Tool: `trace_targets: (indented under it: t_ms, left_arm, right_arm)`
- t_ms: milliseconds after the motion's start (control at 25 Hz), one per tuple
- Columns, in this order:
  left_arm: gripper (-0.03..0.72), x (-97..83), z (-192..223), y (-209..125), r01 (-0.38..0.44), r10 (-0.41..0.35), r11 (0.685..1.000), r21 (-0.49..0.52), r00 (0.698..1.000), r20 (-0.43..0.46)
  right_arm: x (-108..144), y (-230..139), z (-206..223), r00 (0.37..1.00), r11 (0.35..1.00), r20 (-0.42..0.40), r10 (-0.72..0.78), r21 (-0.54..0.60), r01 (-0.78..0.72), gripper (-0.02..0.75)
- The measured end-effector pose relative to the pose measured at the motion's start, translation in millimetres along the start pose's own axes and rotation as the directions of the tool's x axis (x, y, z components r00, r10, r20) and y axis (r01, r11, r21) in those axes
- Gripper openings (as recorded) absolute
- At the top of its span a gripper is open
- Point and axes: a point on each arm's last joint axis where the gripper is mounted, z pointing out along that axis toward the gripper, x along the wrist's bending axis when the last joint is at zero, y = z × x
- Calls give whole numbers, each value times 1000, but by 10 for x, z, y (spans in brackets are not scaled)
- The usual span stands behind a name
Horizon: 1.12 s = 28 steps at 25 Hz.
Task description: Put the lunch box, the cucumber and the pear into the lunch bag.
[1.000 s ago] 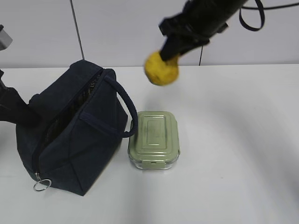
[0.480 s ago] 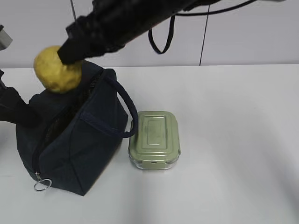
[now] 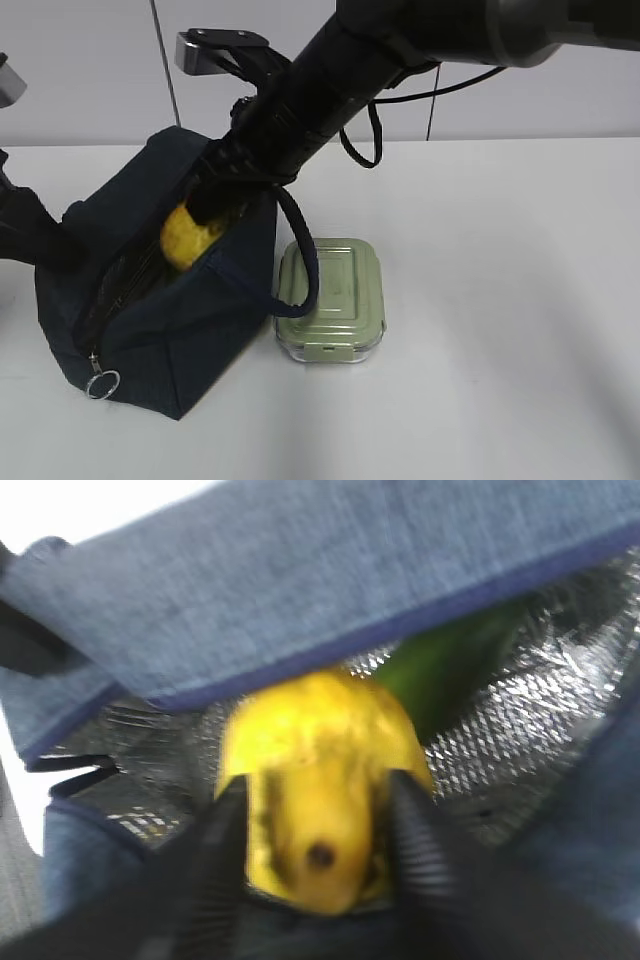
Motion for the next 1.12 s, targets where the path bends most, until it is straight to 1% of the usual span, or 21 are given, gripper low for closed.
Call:
trace_targets:
  t_ms: [40, 80, 120, 160, 240, 320, 400, 480, 600, 680, 760, 840, 920, 1000, 1120]
  left_arm:
    - [1, 0, 0, 0, 0, 0, 1000, 0, 1000, 0]
    - [1, 0, 0, 0, 0, 0, 1000, 0, 1000, 0]
    - [1, 0, 0, 0, 0, 0, 1000, 0, 1000, 0]
    - [1, 1, 0, 1, 0, 0, 1000, -1, 1000, -1]
    - [1, 1, 0, 1, 0, 0, 1000, -1, 1000, -1]
    - [1, 1, 0, 1, 1, -1, 1000, -1, 1000, -1]
    - [1, 2, 0, 0, 0, 0, 1000, 0, 1000, -2]
    - [1, 2, 0, 0, 0, 0, 1000, 0, 1000, -2]
    - [1, 2, 0, 0, 0, 0, 1000, 0, 1000, -2]
    - [1, 2, 0, 0, 0, 0, 1000, 0, 1000, -2]
    - [1, 2, 0, 0, 0, 0, 1000, 0, 1000, -2]
    - [1, 2, 0, 0, 0, 0, 1000, 0, 1000, -2]
    - [1, 2, 0, 0, 0, 0, 1000, 0, 1000, -2]
    - [1, 2, 0, 0, 0, 0, 1000, 0, 1000, -2]
    - [1, 2, 0, 0, 0, 0, 1000, 0, 1000, -2]
  right_arm:
    - [16, 8, -9, 1000, 1000, -12, -5, -6, 5, 468]
    - [30, 21, -25, 1000, 1000, -19, -11, -15, 11, 539]
    - [49, 39, -63, 1000, 1000, -18, -17, -24, 17, 575]
    - [65, 61, -125, 1000, 999, -12, -26, -36, 25, 592]
    - [76, 104, -295, 999, 998, 17, -32, -57, 33, 585]
    - [13, 127, -520, 997, 997, 71, 16, -77, -10, 557]
    - [-151, 67, -688, 985, 992, 134, 111, -67, -102, 545]
    - [-413, -120, -769, 958, 977, 190, 212, -30, -211, 539]
    - [-756, -548, -782, 901, 920, 214, 378, 25, -392, 538]
    - [-923, -858, -761, 855, 867, 197, 480, 42, -496, 538]
    - [-1018, -1154, -716, 810, 813, 138, 571, 44, -581, 538]
    - [-1050, -1358, -677, 786, 786, 71, 614, 34, -617, 542]
    - [-1054, -1477, -637, 766, 766, 4, 643, 6, -643, 566]
    - [-1075, -1532, -579, 756, 756, -43, 653, -18, -654, 591]
    - [-1123, -1552, -466, 734, 734, -101, 671, -47, -677, 601]
